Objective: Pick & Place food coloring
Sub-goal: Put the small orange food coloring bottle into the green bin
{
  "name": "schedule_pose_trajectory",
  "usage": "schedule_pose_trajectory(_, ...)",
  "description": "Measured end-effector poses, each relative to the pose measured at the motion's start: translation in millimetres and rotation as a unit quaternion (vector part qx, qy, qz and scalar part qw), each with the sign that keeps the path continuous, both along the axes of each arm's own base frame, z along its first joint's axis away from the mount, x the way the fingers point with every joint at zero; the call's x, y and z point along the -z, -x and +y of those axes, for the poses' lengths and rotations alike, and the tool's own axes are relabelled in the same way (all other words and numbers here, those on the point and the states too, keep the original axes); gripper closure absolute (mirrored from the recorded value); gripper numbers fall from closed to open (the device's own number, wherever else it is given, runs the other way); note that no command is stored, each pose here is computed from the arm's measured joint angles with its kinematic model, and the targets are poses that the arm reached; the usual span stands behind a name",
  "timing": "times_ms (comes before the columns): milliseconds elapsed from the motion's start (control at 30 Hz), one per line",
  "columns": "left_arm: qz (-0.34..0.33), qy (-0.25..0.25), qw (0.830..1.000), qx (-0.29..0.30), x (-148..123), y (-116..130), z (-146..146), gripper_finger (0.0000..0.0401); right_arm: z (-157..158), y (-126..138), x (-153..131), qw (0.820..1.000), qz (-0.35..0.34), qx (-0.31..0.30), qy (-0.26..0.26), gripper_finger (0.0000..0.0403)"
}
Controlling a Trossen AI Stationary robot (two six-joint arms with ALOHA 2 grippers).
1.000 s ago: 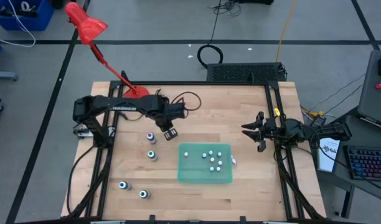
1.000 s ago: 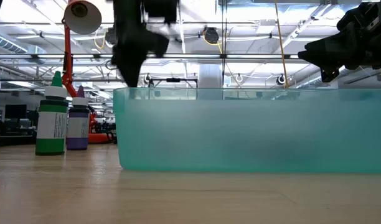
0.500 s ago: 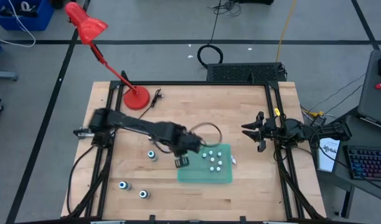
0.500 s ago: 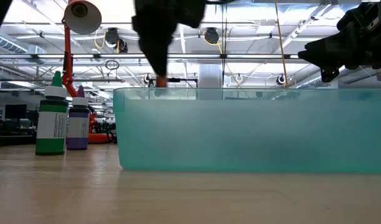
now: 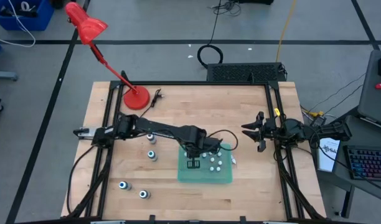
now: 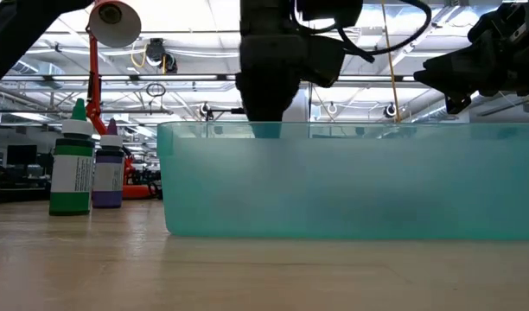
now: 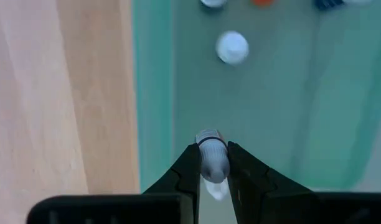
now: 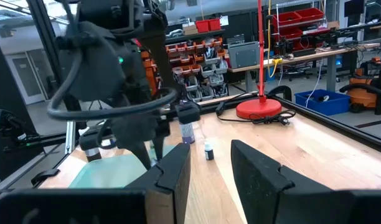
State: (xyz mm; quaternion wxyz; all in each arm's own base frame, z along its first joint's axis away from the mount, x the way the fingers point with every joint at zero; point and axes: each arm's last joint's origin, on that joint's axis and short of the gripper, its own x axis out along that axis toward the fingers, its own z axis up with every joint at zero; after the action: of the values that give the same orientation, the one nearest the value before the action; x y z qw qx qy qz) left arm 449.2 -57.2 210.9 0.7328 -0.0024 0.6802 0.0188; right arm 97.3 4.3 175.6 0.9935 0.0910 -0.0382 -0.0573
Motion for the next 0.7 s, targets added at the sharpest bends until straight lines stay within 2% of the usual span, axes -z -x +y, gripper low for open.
schedule_pose_trajectory(300,-0.032,0.008,0.999,-0.001,9.8,-6.5,1.8,0.0346,0.0,0.0,0.0,1.0,0.0,0.0,0.0,0.0298)
schedule_pose_trajectory(533,-0.016,0.008,1.0,-0.011,35.3,-2.7,2.6,0.0346,0.0,0.0,0.0,1.0,0.0,0.0,0.0,0.0298)
schedule_pose_trajectory(700,-0.011,0.009,1.0,-0.02,39.7,-0.9,2.7,0.0346,0.0,0.0,0.0,1.0,0.0,0.0,0.0,0.0298)
